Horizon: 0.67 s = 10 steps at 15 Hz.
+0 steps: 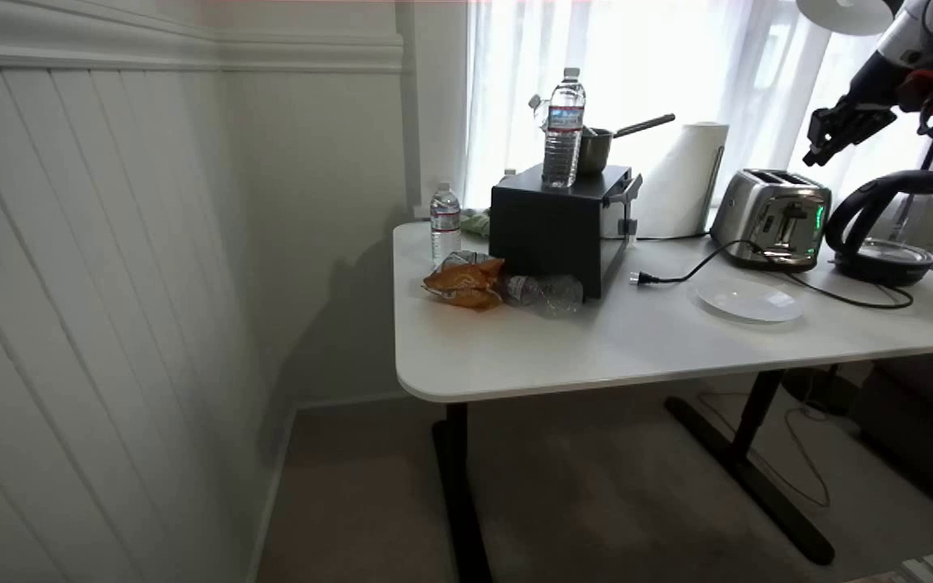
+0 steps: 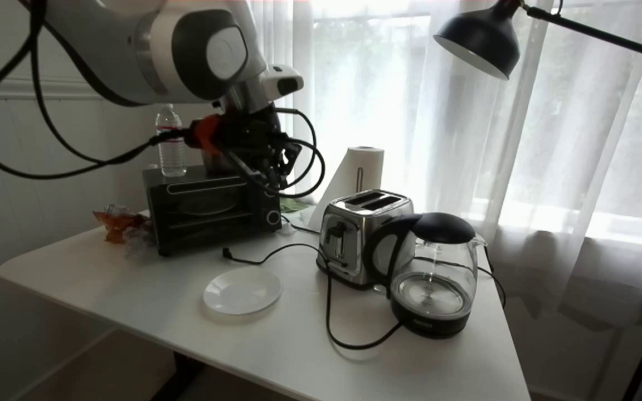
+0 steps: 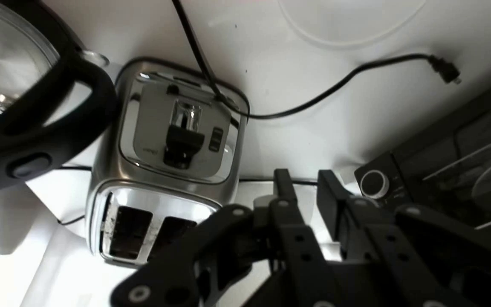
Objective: Push down the toaster lever
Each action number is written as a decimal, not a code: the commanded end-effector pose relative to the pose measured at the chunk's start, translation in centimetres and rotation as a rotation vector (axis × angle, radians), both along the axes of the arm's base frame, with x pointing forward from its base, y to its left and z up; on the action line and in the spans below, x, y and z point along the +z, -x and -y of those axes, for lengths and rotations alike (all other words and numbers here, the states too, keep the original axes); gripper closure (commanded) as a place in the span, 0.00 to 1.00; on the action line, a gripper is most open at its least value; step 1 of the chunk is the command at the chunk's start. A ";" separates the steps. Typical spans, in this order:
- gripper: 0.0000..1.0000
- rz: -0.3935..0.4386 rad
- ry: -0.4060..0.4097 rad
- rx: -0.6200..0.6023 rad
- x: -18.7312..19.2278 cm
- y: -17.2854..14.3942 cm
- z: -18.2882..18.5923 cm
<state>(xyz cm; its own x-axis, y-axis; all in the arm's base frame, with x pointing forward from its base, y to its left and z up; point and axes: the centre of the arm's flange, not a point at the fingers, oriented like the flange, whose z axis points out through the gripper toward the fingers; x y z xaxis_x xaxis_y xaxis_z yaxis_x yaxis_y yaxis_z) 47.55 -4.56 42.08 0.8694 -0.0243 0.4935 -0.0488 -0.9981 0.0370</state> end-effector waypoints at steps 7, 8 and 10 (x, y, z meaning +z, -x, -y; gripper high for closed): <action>0.04 -0.283 -0.094 -0.078 10.1 6.2 5.1; 0.01 -0.295 -0.119 -0.065 11.1 6.6 5.6; 0.00 -0.346 -0.147 -0.031 12.6 7.3 6.7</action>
<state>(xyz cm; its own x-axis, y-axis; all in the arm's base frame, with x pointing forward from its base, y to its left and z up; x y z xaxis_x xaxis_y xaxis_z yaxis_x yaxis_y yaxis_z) 41.28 -9.52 51.87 0.9693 -0.1247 0.2118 -0.1211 -0.9922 -0.0299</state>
